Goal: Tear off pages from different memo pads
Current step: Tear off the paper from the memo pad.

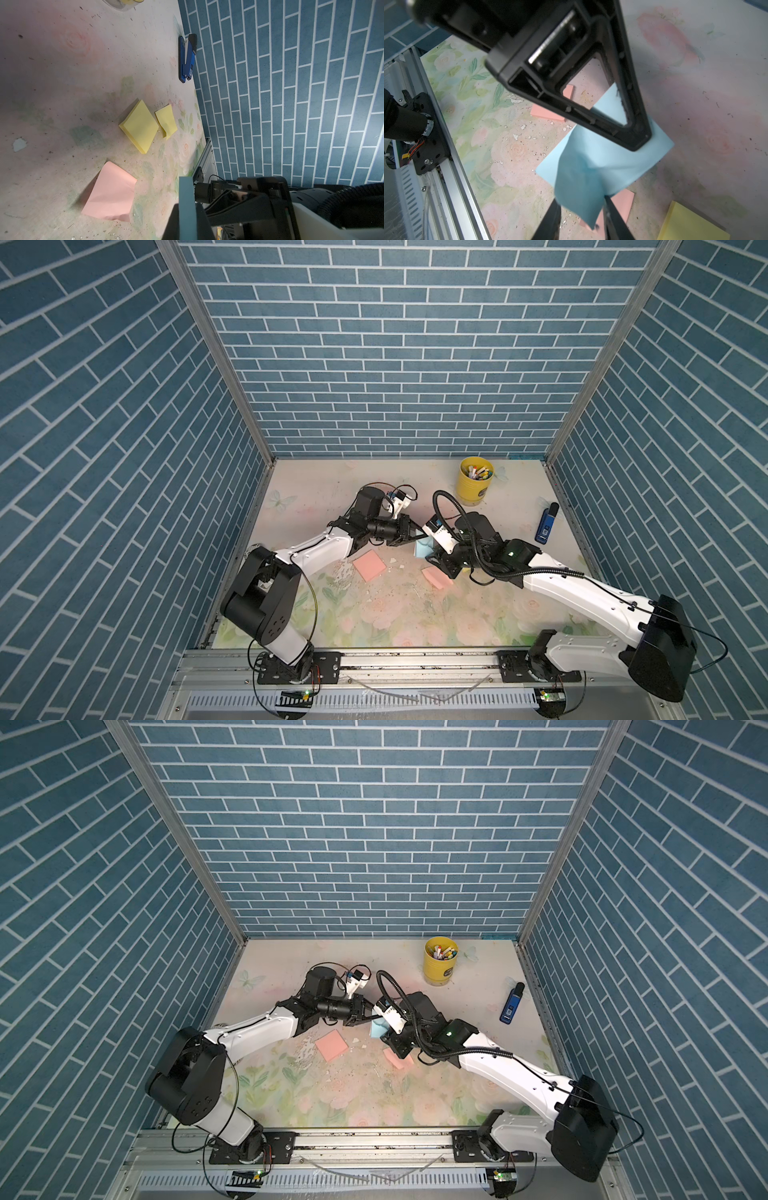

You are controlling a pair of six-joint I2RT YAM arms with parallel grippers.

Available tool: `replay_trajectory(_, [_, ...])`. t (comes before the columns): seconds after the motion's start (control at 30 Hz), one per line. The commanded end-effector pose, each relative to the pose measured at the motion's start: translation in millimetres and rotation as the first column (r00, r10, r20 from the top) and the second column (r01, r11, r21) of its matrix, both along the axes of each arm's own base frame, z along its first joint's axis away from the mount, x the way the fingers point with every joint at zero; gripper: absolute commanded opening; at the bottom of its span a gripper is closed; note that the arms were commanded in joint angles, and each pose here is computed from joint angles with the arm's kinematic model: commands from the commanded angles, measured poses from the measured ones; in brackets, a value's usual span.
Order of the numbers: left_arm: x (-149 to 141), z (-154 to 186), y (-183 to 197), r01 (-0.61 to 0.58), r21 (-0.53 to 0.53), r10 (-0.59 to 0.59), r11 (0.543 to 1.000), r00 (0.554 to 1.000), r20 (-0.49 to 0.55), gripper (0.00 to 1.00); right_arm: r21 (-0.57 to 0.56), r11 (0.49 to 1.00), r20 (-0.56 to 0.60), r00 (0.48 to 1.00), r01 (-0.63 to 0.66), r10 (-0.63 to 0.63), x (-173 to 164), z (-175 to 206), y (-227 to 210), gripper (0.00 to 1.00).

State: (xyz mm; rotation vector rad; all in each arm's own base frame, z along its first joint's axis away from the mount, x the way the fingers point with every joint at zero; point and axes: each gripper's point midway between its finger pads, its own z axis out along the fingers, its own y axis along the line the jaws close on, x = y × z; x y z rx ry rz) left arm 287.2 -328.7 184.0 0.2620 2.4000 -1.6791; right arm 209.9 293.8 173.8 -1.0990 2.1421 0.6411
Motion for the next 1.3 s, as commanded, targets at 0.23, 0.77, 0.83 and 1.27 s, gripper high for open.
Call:
replay_trajectory(0.23, [-3.2, 1.5, -3.7, 0.013, -0.024, -0.013, 1.000, 1.000, 0.020, 0.00, 0.039, 0.998, 0.087, 0.995, -0.048, 0.044, 3.0, 37.7, 7.6, 0.35])
replay_trajectory(0.77, [-5.2, 7.2, -9.0, 0.032, -0.093, -0.029, 0.995, 0.999, 0.035, 0.19, 0.005, 0.999, 0.096, 0.994, -0.046, 0.046, 10.3, 34.6, 11.6, 0.02])
replay_trajectory(0.83, [-2.2, 6.3, -9.7, 0.024, -0.094, -0.020, 0.995, 0.999, 0.040, 0.34, 0.000, 0.999, 0.091, 0.995, -0.051, 0.051, 8.8, 34.0, 10.5, 0.00])
replay_trajectory(1.27, [-2.5, 16.3, -4.8, 0.009, -0.130, 0.004, 0.992, 0.996, 0.094, 0.53, -0.009, 0.999, 0.084, 0.996, -0.032, 0.032, 10.9, 30.8, 8.3, 0.00])
